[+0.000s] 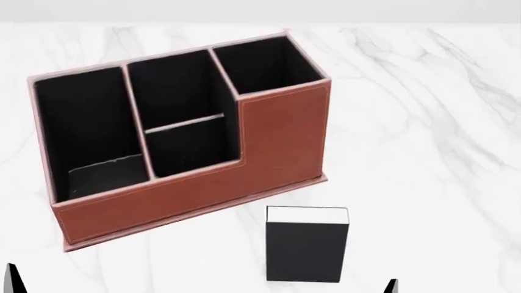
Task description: Pick up the book and place it in the back compartment of the caddy.
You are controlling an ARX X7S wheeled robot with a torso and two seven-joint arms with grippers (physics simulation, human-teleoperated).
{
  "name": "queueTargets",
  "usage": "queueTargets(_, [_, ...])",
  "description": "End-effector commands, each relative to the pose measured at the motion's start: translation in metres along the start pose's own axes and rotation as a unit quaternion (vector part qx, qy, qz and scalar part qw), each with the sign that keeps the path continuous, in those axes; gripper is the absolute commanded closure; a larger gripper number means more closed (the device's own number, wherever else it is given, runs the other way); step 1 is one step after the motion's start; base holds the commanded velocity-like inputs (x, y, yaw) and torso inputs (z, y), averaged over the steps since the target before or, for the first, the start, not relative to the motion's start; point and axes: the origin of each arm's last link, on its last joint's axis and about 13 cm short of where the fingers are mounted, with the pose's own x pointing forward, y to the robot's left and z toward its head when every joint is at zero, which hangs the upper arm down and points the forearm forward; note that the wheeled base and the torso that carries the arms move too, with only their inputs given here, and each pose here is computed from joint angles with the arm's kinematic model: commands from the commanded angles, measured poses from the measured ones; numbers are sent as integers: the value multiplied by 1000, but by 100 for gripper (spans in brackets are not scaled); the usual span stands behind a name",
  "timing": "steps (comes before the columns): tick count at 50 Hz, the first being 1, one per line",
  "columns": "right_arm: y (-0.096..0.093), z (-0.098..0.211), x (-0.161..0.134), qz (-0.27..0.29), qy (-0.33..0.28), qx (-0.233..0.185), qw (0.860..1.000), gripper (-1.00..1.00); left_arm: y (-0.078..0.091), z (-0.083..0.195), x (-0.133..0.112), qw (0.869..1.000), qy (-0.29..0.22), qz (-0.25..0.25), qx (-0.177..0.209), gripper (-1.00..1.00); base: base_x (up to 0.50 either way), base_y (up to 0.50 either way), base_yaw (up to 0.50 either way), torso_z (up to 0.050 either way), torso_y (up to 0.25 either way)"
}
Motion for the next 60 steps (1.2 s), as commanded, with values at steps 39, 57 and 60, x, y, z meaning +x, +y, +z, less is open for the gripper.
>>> queueTargets(39, [1, 0, -2, 10, -7, -6, 1000, -100, 0, 0, 0, 1000, 1, 2, 0, -100, 123, -5, 0, 0, 0])
queueTargets(57, [1, -1, -1, 10, -6, -7, 1000, -100, 0, 0, 0, 1000, 2, 3, 0, -100, 132, 0, 0, 0, 0])
queueTargets(60, [1, -1, -2, 11, -6, -8, 1000, -100, 0, 0, 0, 1000, 1, 3, -1, -100, 133, 0, 0, 0, 0])
